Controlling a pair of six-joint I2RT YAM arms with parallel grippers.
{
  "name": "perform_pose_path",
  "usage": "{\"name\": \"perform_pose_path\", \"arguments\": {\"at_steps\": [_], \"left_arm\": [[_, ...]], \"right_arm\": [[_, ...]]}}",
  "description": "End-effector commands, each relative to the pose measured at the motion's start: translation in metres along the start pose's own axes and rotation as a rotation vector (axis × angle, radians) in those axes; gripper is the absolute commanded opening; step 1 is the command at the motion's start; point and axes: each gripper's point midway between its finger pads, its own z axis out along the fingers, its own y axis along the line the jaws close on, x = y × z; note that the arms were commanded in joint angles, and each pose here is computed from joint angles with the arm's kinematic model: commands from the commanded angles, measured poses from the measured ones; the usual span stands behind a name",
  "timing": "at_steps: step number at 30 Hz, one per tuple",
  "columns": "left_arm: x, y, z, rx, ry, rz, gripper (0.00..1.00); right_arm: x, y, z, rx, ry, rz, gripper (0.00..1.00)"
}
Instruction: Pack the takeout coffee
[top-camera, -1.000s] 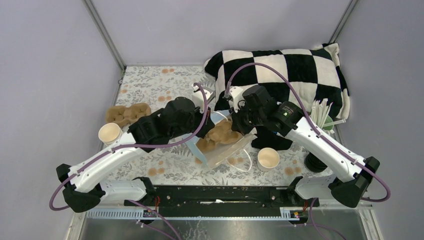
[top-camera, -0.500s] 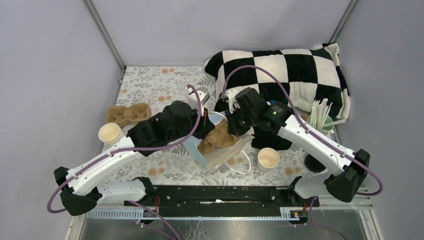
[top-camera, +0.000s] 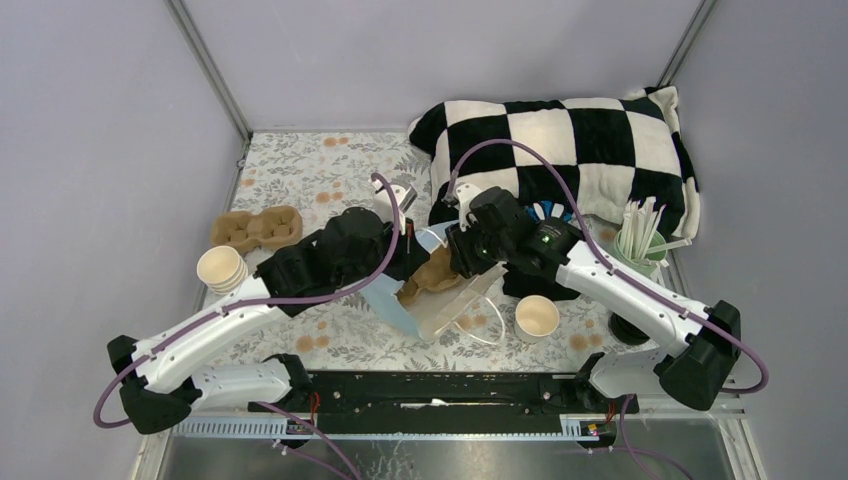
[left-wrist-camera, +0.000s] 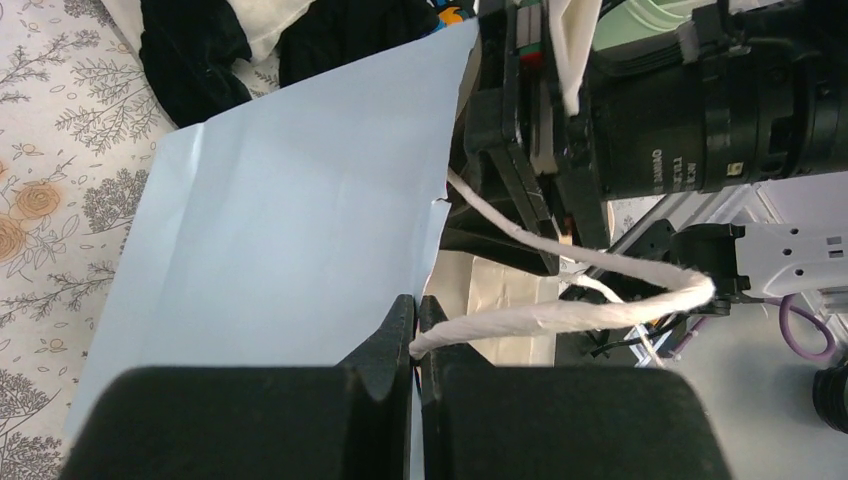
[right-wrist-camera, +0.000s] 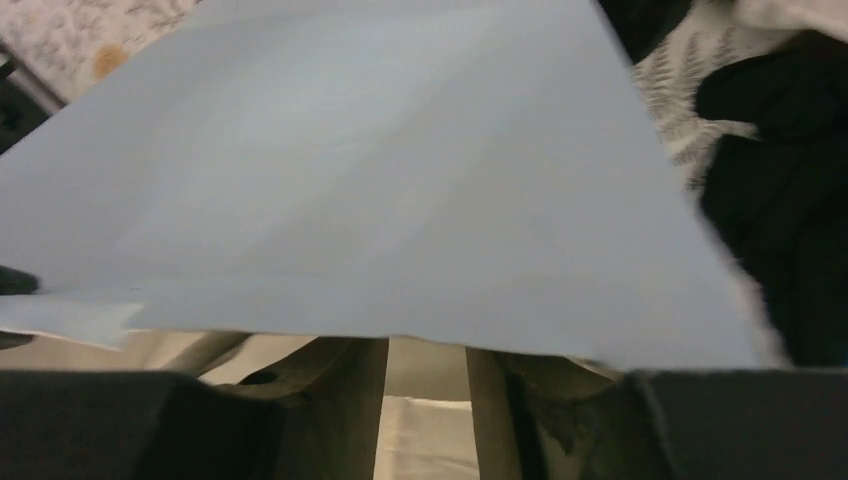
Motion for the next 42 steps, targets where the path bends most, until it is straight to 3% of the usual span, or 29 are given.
{"name": "perform_pose_path", "arguments": {"at_steps": [1,4,8,18,29,38,40,42], "left_arm": [[-0.019,-0.009,-0.011,0.042,-0.094,-0.021,0.0],[-0.016,-0.005,-0.012,0.031,-0.09,-0.021,0.0],[-0.011,-0.002,-0.011,0.019,-0.076,-0.017,0.0],[-0.016,-0.006,-0.01,0.029,-0.08,-0.018,0.0],[-0.018,-0.01,-0.009,0.049,-0.084,-0.014,0.0],[-0.019,-0.009,-0.013,0.046,-0.092,-0.012,0.0],[-0.018,-0.008,-0.014,0.043,-0.09,-0.013,0.0],[-0.017,-0.006,-0.014,0.031,-0.086,-0.012,0.0]], "right_arm": [[-0.023,-0.019,-0.023,0.147,-0.12,0.036,0.46],[-0.02,-0.019,-0.038,0.161,-0.128,0.049,0.52],[-0.008,-0.019,-0.045,0.163,-0.092,0.065,0.53],[-0.016,-0.025,-0.018,0.232,-0.195,0.189,0.53],[0.003,-0.033,0.021,0.342,-0.207,0.105,0.37],[-0.02,-0.008,0.037,0.154,-0.479,-0.155,0.09],[-0.02,-0.012,0.044,0.176,-0.47,-0.178,0.12],[-0.022,-0.02,0.05,0.243,-0.409,-0.173,0.34]]}}
